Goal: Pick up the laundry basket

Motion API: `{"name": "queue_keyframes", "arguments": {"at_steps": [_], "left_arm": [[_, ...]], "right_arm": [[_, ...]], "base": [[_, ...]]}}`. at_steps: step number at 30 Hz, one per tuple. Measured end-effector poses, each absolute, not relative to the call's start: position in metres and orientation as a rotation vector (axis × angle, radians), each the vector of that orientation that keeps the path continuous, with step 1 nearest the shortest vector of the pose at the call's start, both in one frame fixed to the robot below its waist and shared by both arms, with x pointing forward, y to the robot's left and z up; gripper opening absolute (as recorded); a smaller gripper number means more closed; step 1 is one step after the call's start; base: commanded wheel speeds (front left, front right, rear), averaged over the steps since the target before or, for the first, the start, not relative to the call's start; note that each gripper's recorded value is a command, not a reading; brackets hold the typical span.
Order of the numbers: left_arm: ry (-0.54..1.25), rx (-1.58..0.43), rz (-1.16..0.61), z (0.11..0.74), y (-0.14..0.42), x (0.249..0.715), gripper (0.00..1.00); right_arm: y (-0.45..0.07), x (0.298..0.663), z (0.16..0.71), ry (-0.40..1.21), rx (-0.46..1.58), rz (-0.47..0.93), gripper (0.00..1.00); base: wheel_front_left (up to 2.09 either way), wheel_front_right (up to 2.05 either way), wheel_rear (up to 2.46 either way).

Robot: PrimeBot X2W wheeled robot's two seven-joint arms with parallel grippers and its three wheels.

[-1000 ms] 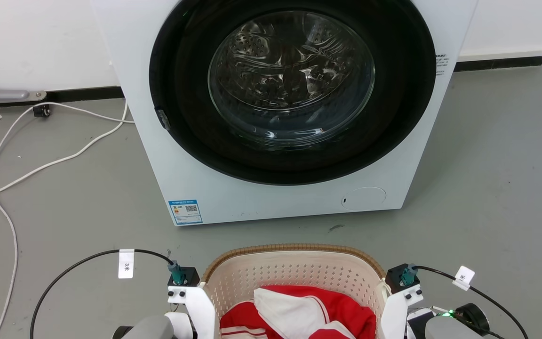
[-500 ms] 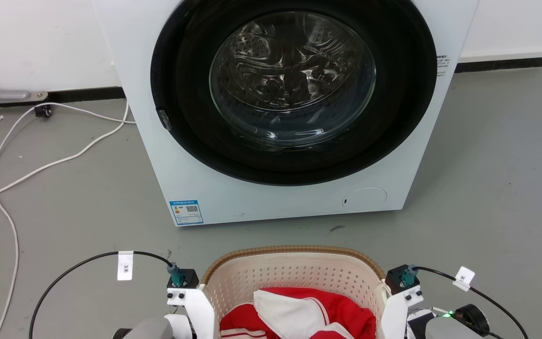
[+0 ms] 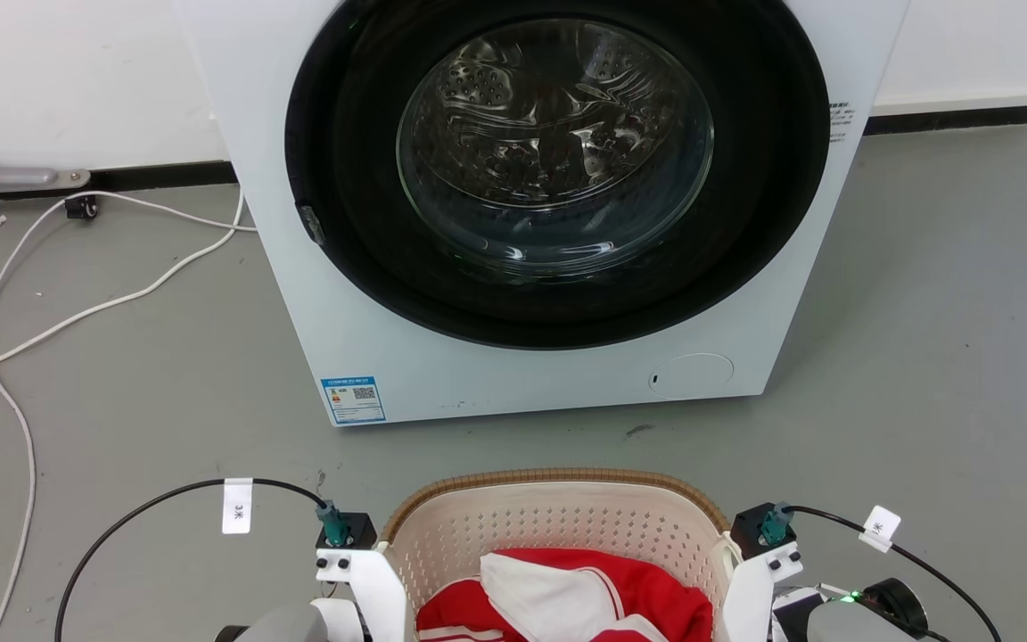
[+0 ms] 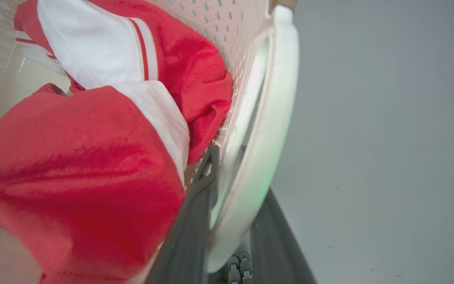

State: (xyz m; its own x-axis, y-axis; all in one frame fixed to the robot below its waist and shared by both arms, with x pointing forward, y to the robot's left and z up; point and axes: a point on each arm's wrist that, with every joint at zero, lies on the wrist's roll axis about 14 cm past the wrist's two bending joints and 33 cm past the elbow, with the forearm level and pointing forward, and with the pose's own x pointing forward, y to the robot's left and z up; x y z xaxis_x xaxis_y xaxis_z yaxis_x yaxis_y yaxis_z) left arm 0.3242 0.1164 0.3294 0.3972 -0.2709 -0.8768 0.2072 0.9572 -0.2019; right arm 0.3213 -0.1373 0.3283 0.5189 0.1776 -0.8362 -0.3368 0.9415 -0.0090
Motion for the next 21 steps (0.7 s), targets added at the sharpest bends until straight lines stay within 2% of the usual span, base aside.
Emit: {"name": "queue_keyframes", "arguments": {"at_steps": [21], "left_arm": [[1.124, -0.065, -0.302, 0.3292, 0.1174, 0.3217, 0.00]], "right_arm": [[-0.1367, 0.3198, 0.3286, 0.986, -0.176, 0.314, 0.00]], "base": [[0.00, 0.00, 0.00]]}}
